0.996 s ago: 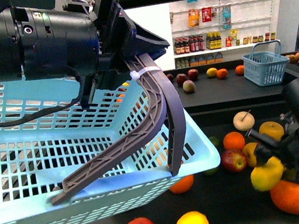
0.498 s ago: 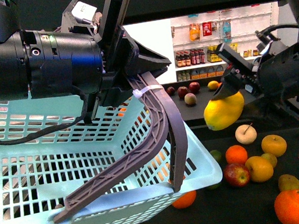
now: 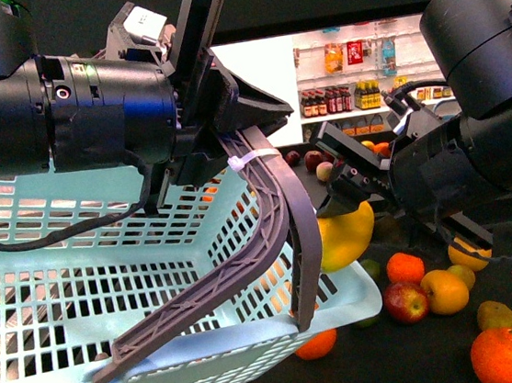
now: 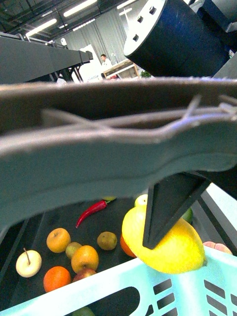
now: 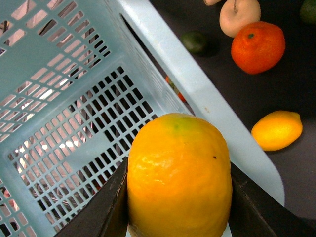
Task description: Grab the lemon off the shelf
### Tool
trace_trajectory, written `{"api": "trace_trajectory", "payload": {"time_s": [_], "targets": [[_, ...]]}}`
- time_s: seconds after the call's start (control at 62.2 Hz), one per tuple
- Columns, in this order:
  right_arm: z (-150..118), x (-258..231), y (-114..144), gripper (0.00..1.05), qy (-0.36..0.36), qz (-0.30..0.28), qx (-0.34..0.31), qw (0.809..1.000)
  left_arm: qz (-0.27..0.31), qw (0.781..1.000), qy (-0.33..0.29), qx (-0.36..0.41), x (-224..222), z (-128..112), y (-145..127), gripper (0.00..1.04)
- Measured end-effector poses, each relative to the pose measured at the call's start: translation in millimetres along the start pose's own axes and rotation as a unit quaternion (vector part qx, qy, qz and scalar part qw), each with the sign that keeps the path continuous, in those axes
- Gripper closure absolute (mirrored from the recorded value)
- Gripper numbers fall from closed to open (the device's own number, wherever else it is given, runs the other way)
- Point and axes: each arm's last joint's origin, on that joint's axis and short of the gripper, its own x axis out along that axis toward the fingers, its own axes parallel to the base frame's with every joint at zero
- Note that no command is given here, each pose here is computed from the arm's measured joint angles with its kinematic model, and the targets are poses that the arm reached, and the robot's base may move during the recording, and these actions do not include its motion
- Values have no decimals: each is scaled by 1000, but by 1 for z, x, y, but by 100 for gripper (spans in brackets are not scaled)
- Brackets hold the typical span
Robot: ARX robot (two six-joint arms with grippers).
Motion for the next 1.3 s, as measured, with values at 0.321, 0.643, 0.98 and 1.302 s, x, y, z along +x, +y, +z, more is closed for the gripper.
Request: {"api": "trace_trajectory", "payload": {"time_s": [0.321,0.643,0.98,1.302], "targets": [[-11,3,5,23,3,17,-15,1000,0,1000,0,0,0,0,0,98],[27,-7,-35,7,-72,7,11,997,2,1000,-1,-1,0,0,0,98],[20,23,-172,7,-60,-100,-29,993,0,1000,0,-1,0,0,0,98],[-50,69,-210,7,53,-58,-216,973,1,1000,0,-1,0,0,0,98]]}}
